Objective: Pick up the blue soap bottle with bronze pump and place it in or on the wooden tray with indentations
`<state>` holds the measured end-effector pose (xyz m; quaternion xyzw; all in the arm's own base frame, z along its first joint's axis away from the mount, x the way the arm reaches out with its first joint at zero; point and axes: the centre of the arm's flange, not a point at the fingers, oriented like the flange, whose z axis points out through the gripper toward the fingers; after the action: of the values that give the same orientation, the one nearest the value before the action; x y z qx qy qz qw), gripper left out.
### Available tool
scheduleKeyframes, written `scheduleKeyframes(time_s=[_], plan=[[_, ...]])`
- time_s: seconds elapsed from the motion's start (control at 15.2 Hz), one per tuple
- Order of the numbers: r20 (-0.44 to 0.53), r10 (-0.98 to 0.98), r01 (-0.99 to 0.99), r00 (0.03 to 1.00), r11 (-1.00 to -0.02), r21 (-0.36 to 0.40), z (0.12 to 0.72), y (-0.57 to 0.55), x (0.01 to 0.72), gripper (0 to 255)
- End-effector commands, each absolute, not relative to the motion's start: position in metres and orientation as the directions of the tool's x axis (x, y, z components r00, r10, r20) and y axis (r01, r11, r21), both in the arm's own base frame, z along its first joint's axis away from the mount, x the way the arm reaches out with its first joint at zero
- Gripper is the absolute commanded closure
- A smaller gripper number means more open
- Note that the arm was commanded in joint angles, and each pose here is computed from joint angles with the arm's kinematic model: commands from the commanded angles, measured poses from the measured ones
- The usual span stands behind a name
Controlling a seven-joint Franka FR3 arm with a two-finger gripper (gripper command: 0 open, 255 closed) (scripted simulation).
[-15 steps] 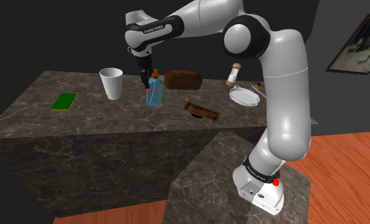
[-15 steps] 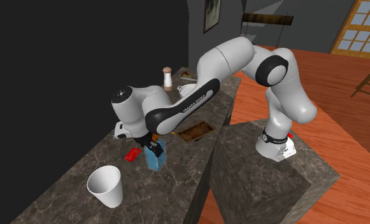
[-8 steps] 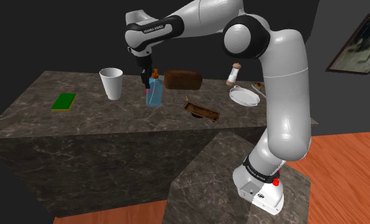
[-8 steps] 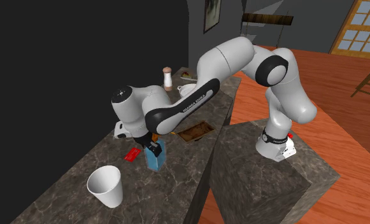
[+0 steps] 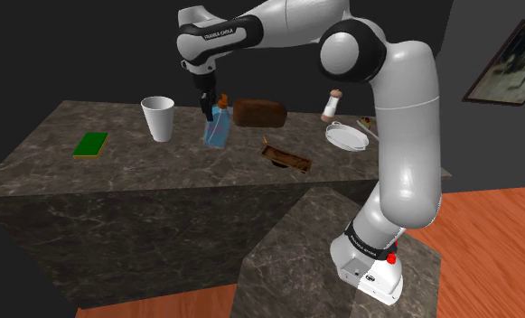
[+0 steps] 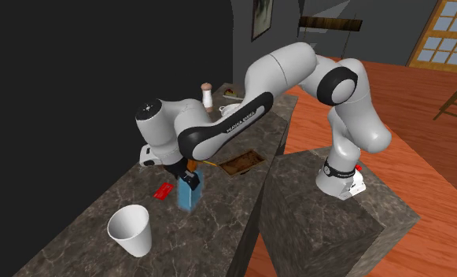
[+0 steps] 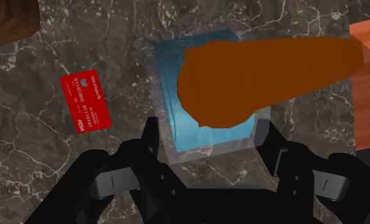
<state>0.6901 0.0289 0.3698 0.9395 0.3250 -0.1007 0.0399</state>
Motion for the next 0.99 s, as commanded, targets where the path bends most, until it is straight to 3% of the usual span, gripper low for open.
scheduleKeyframes(time_s=[0.0,0.92], plan=[[-0.215,0.603,0.619,0.768,-0.786,0.009,0.380,0.030,0.690,255],[-0.215,0.603,0.619,0.768,-0.786,0.009,0.454,0.030,0.690,255]])
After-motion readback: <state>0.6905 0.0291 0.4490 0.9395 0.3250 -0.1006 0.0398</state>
